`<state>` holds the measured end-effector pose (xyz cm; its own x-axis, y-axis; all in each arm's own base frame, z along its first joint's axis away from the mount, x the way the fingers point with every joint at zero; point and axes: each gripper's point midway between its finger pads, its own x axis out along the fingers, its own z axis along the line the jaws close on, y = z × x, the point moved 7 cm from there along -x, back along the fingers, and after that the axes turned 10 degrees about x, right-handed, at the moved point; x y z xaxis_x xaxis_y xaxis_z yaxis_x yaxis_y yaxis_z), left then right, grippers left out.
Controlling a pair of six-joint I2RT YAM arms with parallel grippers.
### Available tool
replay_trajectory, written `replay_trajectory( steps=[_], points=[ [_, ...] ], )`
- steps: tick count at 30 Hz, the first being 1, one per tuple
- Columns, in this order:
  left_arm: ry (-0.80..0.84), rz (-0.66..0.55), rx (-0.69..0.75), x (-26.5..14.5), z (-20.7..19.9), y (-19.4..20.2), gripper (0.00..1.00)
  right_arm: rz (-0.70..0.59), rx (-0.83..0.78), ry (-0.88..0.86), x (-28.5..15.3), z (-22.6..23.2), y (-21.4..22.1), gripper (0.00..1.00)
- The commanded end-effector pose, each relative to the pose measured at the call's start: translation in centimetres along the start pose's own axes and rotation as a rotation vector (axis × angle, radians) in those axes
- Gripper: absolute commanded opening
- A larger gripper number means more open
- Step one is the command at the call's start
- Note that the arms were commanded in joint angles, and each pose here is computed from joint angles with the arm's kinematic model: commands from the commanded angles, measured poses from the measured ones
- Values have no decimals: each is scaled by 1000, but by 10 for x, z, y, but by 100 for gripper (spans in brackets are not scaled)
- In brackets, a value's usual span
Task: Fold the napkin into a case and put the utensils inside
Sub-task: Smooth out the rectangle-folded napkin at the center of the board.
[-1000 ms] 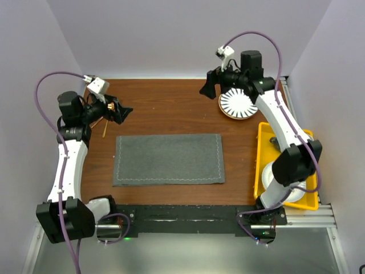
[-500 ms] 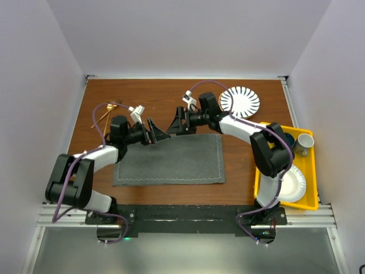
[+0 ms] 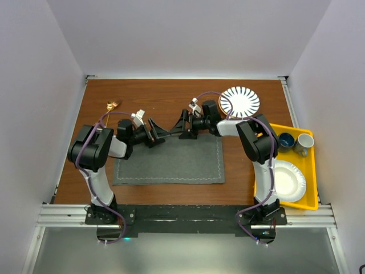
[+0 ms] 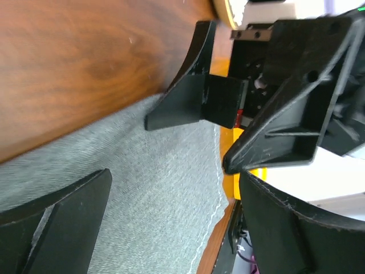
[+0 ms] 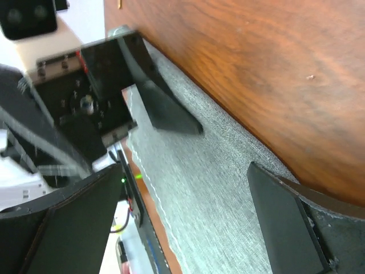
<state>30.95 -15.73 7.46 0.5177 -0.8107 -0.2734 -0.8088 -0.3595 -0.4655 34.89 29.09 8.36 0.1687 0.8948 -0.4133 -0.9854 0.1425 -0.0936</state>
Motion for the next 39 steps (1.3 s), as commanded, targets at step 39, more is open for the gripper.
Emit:
replay_trajectory(
  steps=[39],
  points=[
    [-140, -299, 56, -104, 18, -57, 100, 95, -162, -212, 32, 94, 24, 98]
  ],
)
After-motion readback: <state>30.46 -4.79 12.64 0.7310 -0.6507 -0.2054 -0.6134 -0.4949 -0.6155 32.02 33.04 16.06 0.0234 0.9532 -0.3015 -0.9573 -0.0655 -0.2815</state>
